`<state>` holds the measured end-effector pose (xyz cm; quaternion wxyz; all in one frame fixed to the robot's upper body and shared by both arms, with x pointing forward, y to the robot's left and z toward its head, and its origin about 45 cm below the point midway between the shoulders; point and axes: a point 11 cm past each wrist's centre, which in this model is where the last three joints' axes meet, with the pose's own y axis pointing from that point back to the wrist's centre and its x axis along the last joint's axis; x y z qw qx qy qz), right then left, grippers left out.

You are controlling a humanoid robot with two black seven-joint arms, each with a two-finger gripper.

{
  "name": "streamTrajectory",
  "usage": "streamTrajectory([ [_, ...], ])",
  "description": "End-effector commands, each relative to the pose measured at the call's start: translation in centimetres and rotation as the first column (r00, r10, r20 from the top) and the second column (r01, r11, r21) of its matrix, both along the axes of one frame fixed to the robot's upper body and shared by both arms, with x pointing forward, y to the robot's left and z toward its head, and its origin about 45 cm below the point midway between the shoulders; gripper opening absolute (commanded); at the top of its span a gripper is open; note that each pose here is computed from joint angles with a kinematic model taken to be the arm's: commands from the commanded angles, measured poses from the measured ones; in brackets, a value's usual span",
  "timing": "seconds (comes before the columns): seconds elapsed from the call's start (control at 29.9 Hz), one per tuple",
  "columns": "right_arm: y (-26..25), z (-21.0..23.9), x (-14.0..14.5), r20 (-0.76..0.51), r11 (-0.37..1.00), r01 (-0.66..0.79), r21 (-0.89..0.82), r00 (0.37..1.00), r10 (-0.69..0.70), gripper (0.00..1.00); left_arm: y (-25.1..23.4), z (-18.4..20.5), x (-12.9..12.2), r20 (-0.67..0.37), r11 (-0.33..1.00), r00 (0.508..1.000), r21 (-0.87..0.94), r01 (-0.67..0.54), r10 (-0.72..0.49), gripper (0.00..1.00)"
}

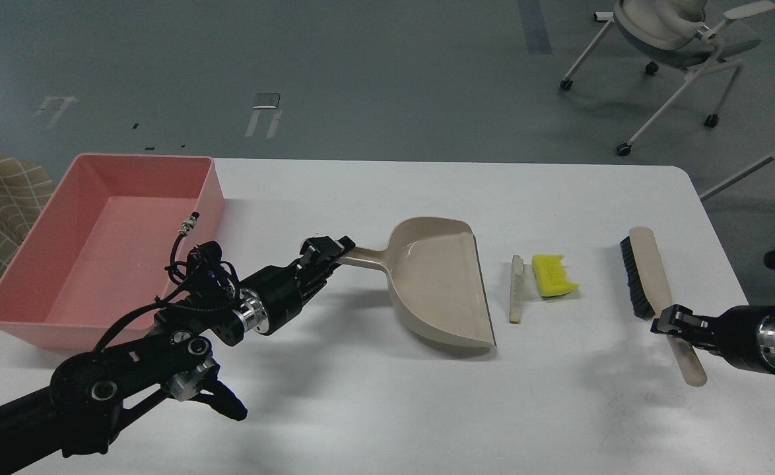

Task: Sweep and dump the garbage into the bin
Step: 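Grasp the wooden brush handle with the right gripper, then sweep the stick and yellow sponge into the dustpan with the brush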

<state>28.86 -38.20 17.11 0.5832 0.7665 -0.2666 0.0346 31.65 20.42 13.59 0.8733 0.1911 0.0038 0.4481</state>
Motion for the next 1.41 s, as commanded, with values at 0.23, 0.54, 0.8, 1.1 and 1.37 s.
streamTrajectory([
  [0.23, 0.1, 0.4, 0.3, 0.011, 1.000, 0.000, 0.009, 1.000, 0.000, 0.00, 0.1, 0.1, 0.1, 0.003, 1.000, 1.000, 0.001, -0.003, 0.003, 0.00],
  [0.54, 1.4, 0.9, -0.2, 0.017, 0.999, -0.044, 0.030, 0.999, 0.043, 0.00, -0.1, 0.0, 0.1, -0.001, 1.000, 1.000, 0.000, -0.007, 0.007, 0.00],
  [0.8, 2.6, 1.0, -0.6, 0.017, 0.996, -0.073, 0.052, 0.997, 0.072, 0.00, -0.4, 0.0, 0.0, -0.002, 1.000, 1.000, -0.006, -0.007, 0.007, 0.00],
  [1.1, 6.1, 0.1, -0.6, 0.015, 0.985, -0.118, 0.123, 0.993, 0.117, 0.00, -0.3, -0.1, 0.0, -0.003, 1.000, 1.000, -0.002, -0.011, 0.011, 0.00],
  [1.37, 9.4, -0.2, 0.0, 0.022, 0.975, -0.151, 0.164, 0.989, 0.149, 0.00, -0.2, -0.1, 0.1, -0.001, 1.000, 1.000, 0.000, -0.016, 0.016, 0.00],
])
